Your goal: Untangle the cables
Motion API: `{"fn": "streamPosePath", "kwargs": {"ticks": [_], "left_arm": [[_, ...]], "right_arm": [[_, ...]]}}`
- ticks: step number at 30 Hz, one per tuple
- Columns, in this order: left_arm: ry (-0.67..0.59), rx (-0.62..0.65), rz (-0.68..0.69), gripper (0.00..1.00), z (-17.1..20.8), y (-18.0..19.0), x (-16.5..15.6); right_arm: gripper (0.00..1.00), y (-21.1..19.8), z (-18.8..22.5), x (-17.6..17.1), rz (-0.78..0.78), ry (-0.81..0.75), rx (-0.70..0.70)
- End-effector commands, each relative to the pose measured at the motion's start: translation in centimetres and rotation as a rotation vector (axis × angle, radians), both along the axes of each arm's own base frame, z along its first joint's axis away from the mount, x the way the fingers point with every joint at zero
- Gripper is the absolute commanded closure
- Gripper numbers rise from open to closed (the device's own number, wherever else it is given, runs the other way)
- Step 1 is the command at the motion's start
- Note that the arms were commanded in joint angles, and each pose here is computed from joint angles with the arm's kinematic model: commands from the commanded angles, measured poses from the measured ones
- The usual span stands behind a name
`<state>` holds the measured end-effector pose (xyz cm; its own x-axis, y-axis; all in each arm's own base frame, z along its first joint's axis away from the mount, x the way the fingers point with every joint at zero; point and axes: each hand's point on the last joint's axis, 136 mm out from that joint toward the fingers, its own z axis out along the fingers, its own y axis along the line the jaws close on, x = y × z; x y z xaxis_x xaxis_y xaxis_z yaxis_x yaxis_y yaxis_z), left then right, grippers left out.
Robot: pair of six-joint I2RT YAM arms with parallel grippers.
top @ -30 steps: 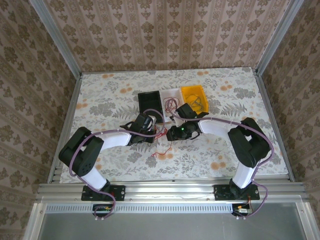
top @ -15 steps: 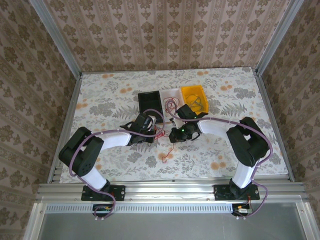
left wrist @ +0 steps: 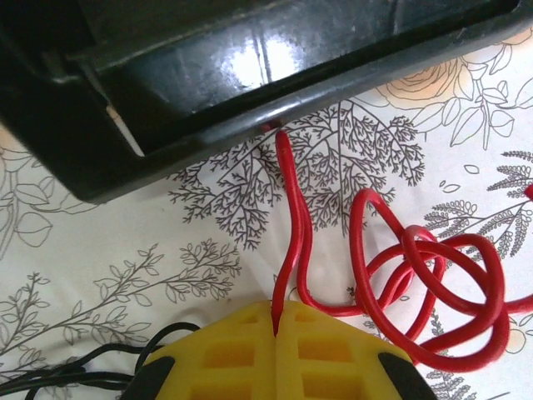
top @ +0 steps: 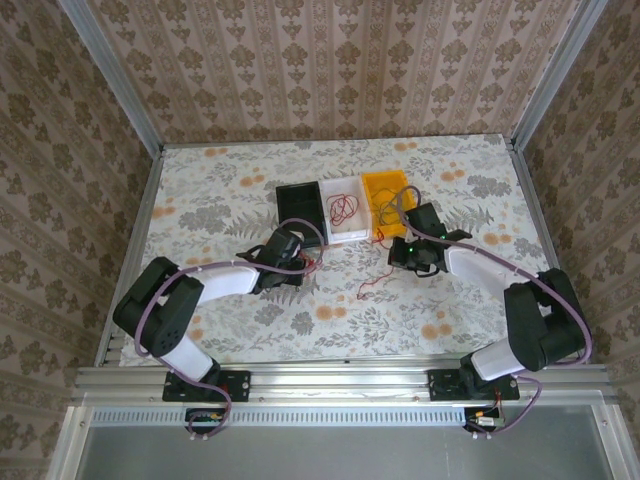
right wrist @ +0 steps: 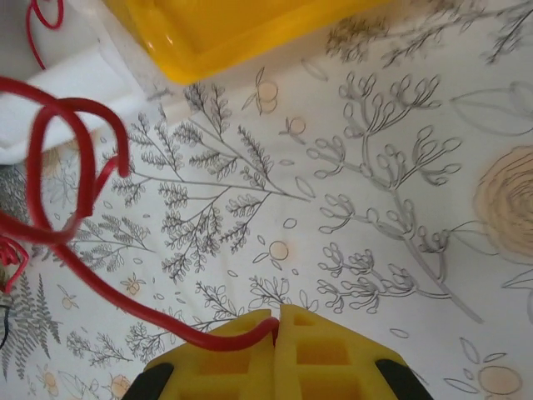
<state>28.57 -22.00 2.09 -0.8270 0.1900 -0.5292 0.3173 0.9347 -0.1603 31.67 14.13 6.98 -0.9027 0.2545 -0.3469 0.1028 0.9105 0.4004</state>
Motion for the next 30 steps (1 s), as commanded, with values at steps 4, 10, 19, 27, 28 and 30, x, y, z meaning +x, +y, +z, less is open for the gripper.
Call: {"fn": "streamPosePath", "kwargs": {"ticks": [4,10,19,27,28,30], "left_arm": [[0.035,0.0,0.016,1.0,-0.9,1.2,-1.3],[0.031,-0.024,-0.012,1.0,-0.7,0.6,-1.3],[0.041,-0.016,-0.011,1.0,-0.5,0.7,-1.3],[0.062,-0.016,-0.007,1.0,-0.6,0.7,-0.6],[0.063,-0.019,-0.005,1.0,-0.6,0.7,-0.5],[0.066,-0.025,-0.007,1.0,-0.6,0.6,-0.3]], "right_arm": [[0.96,1.2,4.7,2.5,0.001,-0.129,0.058],[0.96,2.7,9.0,7.8,0.023,-0.24,0.051],[0.95,2.6,10.2,17.2,-0.017,-0.315,-0.14],[0.95,5.4,6.7,18.8,0.056,-0.249,-0.166],[0.94,5.7,6.2,18.5,0.07,-0.237,-0.161],[0.92,6.3,5.6,18.0,0.091,-0.221,-0.144]]}}
